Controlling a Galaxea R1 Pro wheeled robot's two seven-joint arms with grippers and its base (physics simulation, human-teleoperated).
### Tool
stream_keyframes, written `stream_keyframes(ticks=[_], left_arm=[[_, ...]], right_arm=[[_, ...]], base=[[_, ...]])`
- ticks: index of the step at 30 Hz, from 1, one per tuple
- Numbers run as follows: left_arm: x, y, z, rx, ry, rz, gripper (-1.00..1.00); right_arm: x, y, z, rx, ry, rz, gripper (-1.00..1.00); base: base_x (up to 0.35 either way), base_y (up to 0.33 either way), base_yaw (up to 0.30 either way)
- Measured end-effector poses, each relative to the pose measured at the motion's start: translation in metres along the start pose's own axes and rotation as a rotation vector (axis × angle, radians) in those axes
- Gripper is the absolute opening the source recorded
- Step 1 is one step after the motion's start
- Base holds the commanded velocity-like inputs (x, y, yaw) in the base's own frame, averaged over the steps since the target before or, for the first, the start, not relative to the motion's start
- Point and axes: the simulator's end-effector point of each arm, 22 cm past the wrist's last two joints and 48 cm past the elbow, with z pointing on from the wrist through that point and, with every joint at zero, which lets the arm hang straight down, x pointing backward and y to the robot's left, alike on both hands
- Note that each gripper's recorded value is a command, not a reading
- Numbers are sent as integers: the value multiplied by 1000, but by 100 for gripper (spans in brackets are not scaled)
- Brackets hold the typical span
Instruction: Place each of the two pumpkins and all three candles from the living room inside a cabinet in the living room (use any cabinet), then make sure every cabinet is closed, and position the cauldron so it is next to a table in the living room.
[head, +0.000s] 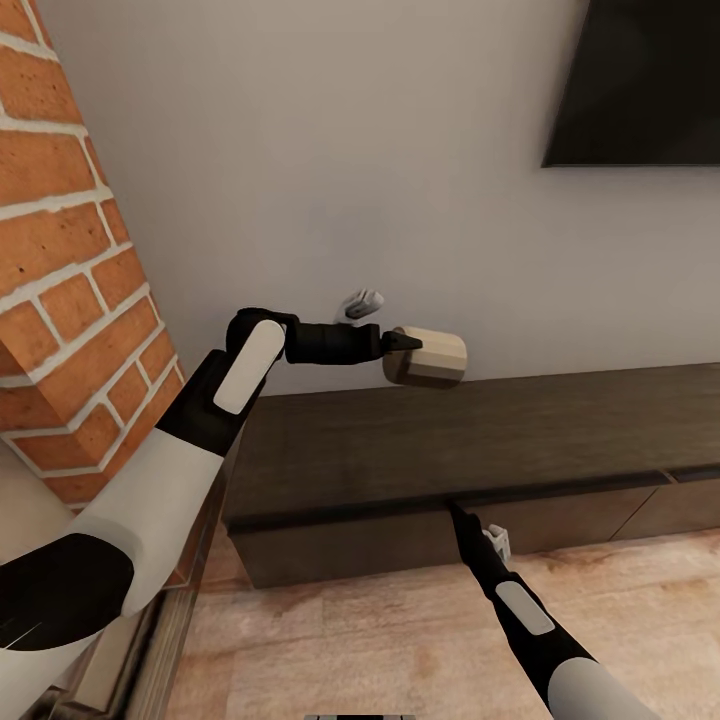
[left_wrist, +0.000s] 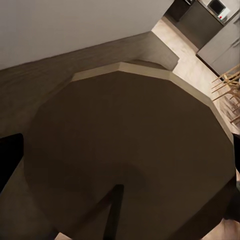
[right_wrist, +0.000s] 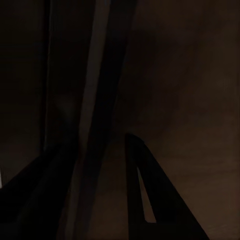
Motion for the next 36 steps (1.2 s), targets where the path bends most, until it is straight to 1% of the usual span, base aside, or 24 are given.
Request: stream_keyframes(ticks=[13, 18, 24, 28, 36], left_arm=[[2, 0, 1, -1, 5, 3, -100], [5, -1, 3, -3, 16, 10, -100], [6, -1, 4, -3, 19, 11, -100], [6, -1, 4, -3, 19, 11, -100], [6, -1, 4, -3, 18, 11, -100]], right_arm=[[0, 1, 0, -2, 3, 1, -100], [0, 7, 0, -28, 3, -1, -100], [0, 7, 1, -35, 8, -10, -100], [0, 7, 1, -36, 13, 1, -100], [0, 8, 0, -38, 16, 3, -100]], base=[[0, 0, 0], [0, 0, 0], [0, 0, 0], [0, 0, 0], [0, 0, 0]])
